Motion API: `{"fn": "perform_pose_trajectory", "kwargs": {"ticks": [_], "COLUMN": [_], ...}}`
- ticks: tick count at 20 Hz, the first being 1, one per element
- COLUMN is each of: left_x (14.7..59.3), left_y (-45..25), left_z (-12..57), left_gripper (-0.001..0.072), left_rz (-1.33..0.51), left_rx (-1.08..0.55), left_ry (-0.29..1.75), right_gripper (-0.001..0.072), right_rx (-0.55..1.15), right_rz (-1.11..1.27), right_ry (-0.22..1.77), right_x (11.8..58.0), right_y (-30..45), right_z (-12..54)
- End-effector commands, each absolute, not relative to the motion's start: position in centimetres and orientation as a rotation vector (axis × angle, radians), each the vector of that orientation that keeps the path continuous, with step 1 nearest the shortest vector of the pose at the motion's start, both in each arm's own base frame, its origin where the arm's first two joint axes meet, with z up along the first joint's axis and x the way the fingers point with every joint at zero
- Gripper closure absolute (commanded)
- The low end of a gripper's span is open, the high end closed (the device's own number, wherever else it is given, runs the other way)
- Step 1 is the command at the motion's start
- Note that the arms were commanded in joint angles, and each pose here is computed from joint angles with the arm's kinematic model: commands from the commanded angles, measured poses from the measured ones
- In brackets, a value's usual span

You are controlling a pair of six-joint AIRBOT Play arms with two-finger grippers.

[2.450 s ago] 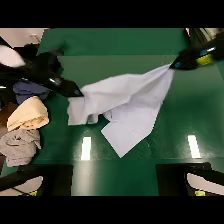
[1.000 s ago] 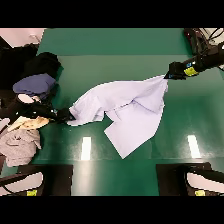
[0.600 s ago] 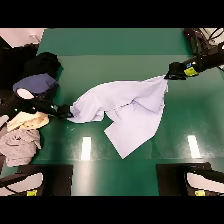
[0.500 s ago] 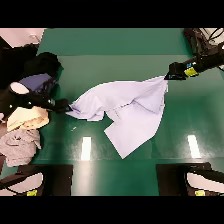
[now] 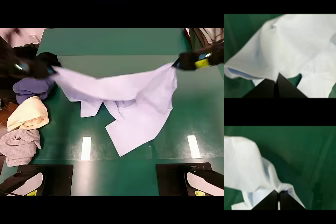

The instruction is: Fold the shirts.

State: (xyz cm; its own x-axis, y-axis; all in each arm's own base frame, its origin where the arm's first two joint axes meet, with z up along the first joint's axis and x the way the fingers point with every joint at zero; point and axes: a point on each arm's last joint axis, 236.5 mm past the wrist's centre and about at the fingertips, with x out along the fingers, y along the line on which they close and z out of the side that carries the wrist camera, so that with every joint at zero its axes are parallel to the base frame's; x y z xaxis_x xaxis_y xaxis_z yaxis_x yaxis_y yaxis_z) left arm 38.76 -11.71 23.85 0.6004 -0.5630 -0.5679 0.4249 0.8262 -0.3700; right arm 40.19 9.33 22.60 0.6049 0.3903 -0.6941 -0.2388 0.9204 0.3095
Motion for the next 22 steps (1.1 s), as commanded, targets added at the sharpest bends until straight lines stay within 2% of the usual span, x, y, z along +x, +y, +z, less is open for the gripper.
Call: {"fn": "perform_pose_trajectory", "kwargs": {"ticks": [1, 4, 6, 10, 13, 15, 17, 19, 22], "left_x": [35.1, 28.9, 24.6, 17.3, 13.7, 14.1, 18.1, 23.5, 30.8], "left_y": [-12.0, -12.3, -12.4, -12.3, -12.3, -12.0, -10.3, -8.4, -8.7], "left_z": [39.8, 50.6, 55.3, 59.9, 61.3, 60.1, 56.0, 49.6, 36.6], "left_gripper": [0.0680, 0.0680, 0.0680, 0.0680, 0.0681, 0.0681, 0.0681, 0.0681, 0.0680], "left_rz": [-0.584, -0.580, -0.564, -0.539, -0.535, -0.517, -0.443, -0.369, -0.395], "left_rx": [-0.075, 0.025, 0.048, 0.056, 0.054, 0.059, 0.029, -0.015, -0.127], "left_ry": [0.352, 0.063, -0.100, -0.304, -0.377, -0.321, -0.146, 0.073, 0.428], "right_gripper": [0.0696, 0.0696, 0.0696, 0.0696, 0.0697, 0.0697, 0.0697, 0.0697, 0.0697], "right_rx": [0.163, 0.098, 0.069, 0.008, -0.007, 0.004, 0.046, 0.118, 0.241], "right_rz": [0.331, 0.291, 0.255, 0.153, 0.055, -0.010, -0.045, -0.026, 0.093], "right_ry": [0.491, 0.231, 0.110, -0.051, -0.085, -0.042, 0.060, 0.256, 0.626], "right_x": [38.3, 33.2, 29.6, 22.9, 20.9, 21.2, 22.9, 25.6, 30.7], "right_y": [7.7, 6.0, 5.2, 3.7, 2.2, 0.8, -0.7, -1.6, -1.5], "right_z": [34.5, 44.3, 48.6, 54.0, 54.6, 53.0, 50.2, 45.8, 37.2]}}
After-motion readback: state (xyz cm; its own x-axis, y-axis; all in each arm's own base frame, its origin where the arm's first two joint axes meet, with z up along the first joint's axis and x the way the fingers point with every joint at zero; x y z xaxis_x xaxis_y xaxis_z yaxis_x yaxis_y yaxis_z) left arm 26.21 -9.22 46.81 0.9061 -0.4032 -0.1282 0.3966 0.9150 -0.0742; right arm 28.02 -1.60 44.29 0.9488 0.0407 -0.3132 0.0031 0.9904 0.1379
